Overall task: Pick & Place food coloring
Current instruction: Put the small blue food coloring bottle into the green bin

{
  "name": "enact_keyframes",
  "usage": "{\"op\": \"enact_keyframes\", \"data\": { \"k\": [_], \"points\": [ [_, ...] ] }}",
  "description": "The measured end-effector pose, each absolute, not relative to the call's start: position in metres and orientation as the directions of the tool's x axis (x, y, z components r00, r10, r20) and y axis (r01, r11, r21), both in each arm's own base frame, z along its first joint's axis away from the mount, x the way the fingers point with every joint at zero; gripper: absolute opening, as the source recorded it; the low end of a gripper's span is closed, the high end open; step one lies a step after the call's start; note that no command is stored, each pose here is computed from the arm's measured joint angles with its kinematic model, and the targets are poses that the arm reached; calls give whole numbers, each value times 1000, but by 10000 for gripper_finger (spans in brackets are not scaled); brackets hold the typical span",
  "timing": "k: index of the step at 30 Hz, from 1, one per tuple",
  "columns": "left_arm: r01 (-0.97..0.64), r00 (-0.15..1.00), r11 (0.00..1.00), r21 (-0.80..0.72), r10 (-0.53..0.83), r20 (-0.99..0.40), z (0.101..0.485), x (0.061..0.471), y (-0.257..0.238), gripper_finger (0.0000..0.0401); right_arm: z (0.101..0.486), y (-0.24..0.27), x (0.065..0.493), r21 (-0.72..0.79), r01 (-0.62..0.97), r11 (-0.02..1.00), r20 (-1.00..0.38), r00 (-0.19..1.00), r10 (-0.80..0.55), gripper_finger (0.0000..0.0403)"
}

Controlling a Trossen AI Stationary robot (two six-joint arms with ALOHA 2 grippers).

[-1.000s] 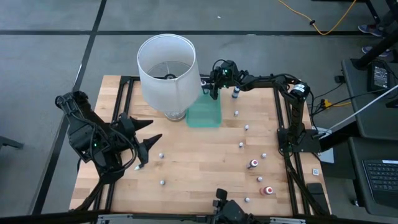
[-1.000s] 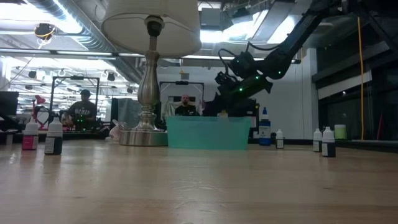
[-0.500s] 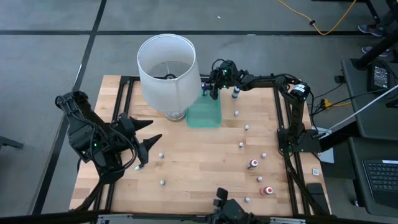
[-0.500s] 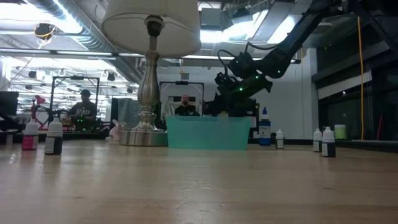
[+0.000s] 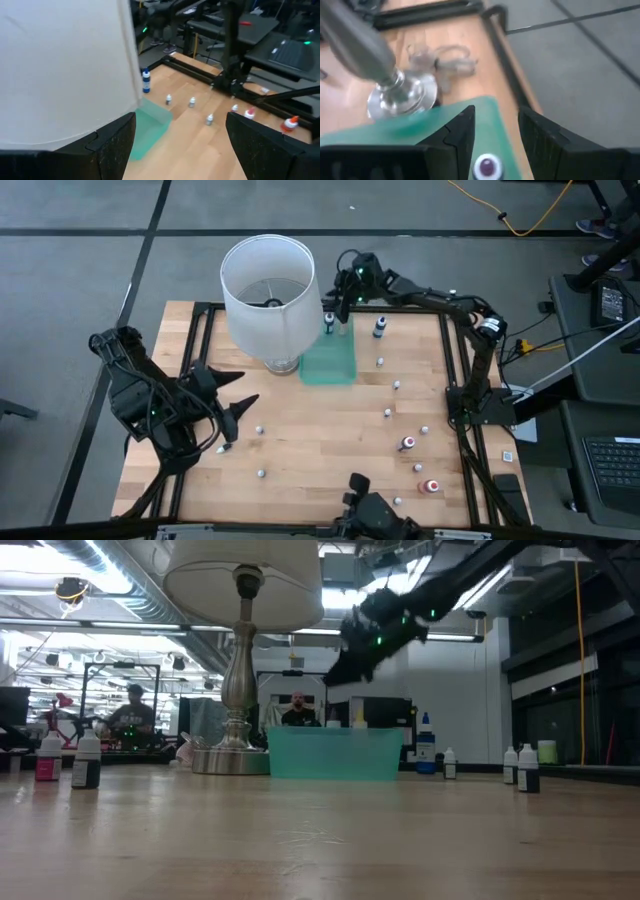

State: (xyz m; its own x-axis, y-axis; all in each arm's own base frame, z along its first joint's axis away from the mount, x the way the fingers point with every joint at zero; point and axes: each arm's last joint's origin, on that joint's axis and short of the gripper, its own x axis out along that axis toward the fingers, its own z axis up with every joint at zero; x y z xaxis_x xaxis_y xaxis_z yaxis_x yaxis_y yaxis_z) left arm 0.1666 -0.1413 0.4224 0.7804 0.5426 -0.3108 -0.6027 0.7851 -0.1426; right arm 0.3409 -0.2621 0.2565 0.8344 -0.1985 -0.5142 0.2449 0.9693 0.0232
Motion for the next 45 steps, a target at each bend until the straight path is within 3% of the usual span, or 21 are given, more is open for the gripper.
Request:
{"op": "enact_keyframes", "data": {
  "k": [5, 11, 19, 24, 35, 45],
  "points": [
    [-604, 785, 785, -139, 555, -275, 422, 156, -140, 301, 312, -258, 319, -62, 335, 940, -479, 816, -322, 151],
    [-546, 830, 826, -139, 511, -226, 421, 135, -139, 301, 359, -230, 275, -81, 382, 920, -513, 775, -368, 152],
    [-514, 822, 851, -109, 452, -347, 404, 128, -138, 301, 401, -158, 235, -24, 395, 918, -582, 741, -334, 152],
    [-513, 788, 849, -125, 407, -462, 385, 126, -144, 301, 419, -108, 220, 17, 413, 911, -582, 745, -327, 152],
    [-536, 747, 783, -315, 267, -608, 319, 120, -180, 301, 437, -32, 214, 102, 475, 874, -495, 786, -370, 152],
    [-662, 604, 702, -262, 293, -741, 255, 140, -229, 301, 433, -2, 222, 127, 381, 916, -509, 818, -269, 152]
  ]
}}
